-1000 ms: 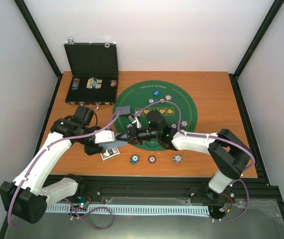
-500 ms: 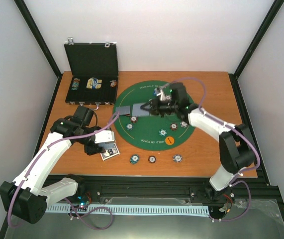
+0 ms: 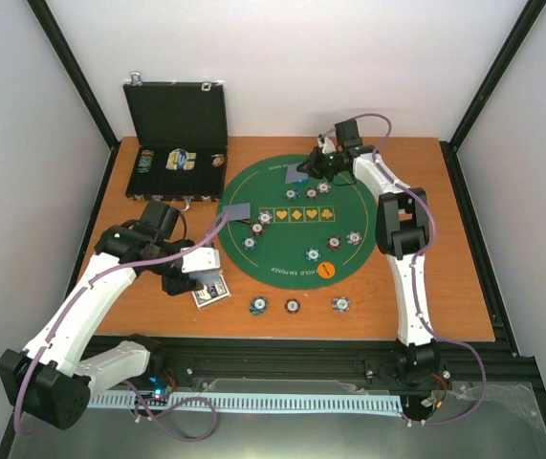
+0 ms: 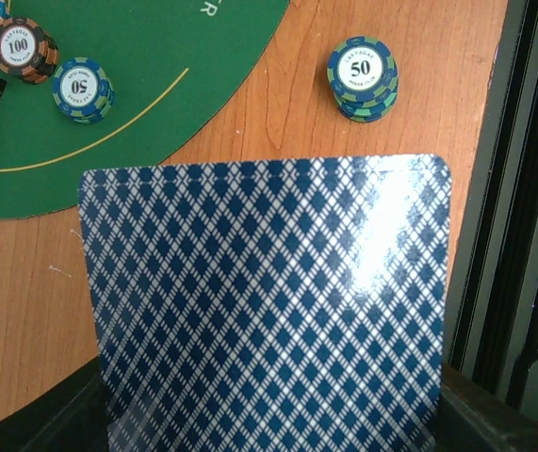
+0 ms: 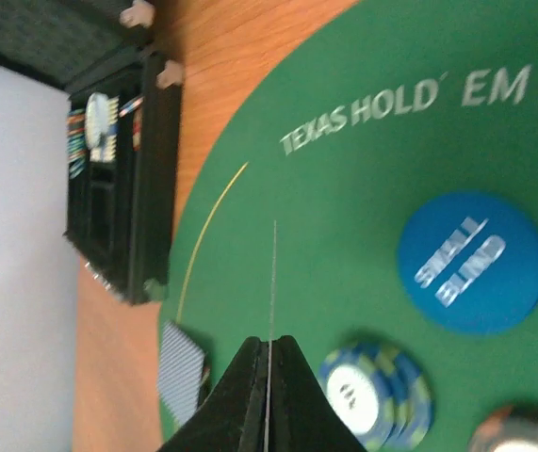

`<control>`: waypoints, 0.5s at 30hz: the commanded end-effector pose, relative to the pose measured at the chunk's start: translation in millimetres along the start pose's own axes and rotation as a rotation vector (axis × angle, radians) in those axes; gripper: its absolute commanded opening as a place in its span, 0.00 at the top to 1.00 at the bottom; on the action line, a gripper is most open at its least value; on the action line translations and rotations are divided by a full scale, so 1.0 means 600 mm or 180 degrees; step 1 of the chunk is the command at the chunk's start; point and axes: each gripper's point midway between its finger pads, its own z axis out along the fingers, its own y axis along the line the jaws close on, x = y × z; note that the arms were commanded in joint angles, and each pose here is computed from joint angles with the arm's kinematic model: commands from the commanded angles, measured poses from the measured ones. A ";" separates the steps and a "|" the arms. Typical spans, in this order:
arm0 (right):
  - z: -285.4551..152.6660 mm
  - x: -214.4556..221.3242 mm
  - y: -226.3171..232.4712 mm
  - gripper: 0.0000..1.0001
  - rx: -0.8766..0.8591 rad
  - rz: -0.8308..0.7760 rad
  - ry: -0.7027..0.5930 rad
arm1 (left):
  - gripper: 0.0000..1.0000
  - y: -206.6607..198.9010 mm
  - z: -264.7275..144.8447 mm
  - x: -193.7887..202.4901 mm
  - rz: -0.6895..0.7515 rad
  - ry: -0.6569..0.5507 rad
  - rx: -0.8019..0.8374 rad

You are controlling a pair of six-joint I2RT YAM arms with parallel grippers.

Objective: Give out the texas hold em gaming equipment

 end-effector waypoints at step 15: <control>-0.044 -0.067 -0.065 0.51 0.0749 -0.0071 -0.0245 | 0.82 0.007 -0.010 -0.015 -0.0070 -0.0077 -0.0034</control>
